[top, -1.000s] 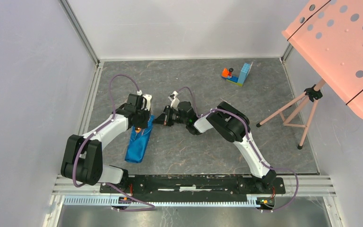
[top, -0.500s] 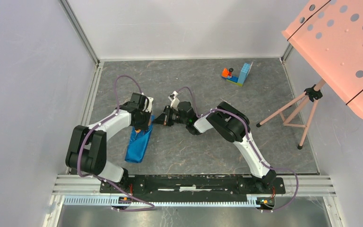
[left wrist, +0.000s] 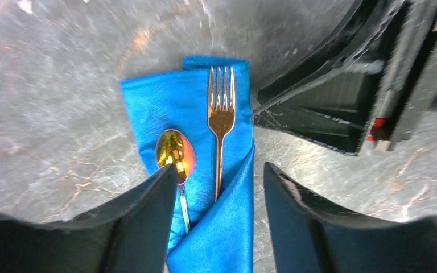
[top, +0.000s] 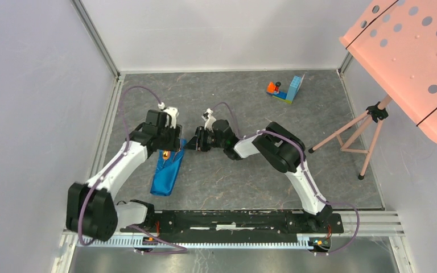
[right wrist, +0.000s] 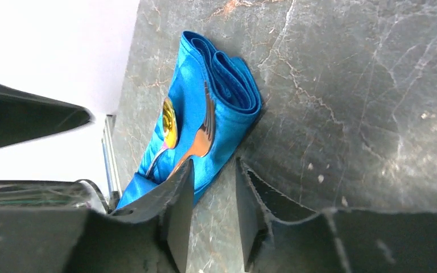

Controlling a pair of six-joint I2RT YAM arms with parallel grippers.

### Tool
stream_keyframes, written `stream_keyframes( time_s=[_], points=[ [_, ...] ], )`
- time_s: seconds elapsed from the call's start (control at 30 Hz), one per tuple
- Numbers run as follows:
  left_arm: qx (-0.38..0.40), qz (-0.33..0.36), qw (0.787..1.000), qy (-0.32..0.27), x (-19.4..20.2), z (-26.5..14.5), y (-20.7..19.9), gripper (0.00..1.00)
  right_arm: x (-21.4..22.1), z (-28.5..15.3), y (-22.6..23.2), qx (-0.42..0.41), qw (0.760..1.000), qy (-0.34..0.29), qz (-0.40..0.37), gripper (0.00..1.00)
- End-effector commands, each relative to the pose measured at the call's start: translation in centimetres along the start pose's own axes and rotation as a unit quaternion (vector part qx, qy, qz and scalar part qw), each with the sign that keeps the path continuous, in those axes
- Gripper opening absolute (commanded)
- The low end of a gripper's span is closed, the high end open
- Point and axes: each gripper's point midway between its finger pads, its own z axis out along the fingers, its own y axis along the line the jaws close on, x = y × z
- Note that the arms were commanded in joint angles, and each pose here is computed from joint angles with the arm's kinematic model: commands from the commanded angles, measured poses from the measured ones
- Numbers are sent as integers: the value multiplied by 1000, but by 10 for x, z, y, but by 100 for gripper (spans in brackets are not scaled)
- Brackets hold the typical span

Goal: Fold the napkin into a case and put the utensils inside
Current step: Insert the fork into the folded napkin, then reset both arms

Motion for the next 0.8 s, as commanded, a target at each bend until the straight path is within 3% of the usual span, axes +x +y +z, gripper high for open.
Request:
stream_keyframes(
  time_s=[0.0, 0.1, 0.2, 0.33, 0.47, 0.57, 0.67, 0.77],
  points=[
    [-12, -60, 986, -152, -66, -68, 4, 73, -29, -27, 39, 34, 994, 3, -102, 45],
    [16, -82, 965, -250, -100, -123, -4, 87, -33, -57, 37, 97, 981, 28, -164, 57],
    [63, -101, 934, -337, -126, -185, -17, 93, -32, -101, 40, 141, 962, 51, -228, 65],
    [149, -139, 875, -439, -154, -283, -39, 97, -39, -183, 61, 188, 926, 43, -325, 70],
    [249, -151, 813, -505, -165, -368, -64, 100, -67, -273, 119, 200, 901, -28, -384, 90],
    [299, -159, 768, -544, -162, -415, -73, 100, -92, -338, 167, 222, 884, -78, -405, 98],
    [319, -160, 727, -587, -152, -456, -72, 100, -121, -409, 225, 231, 864, -163, -417, 98],
    [306, -150, 702, -625, -139, -488, -65, 100, -138, -477, 278, 217, 842, -252, -425, 98]
  ],
)
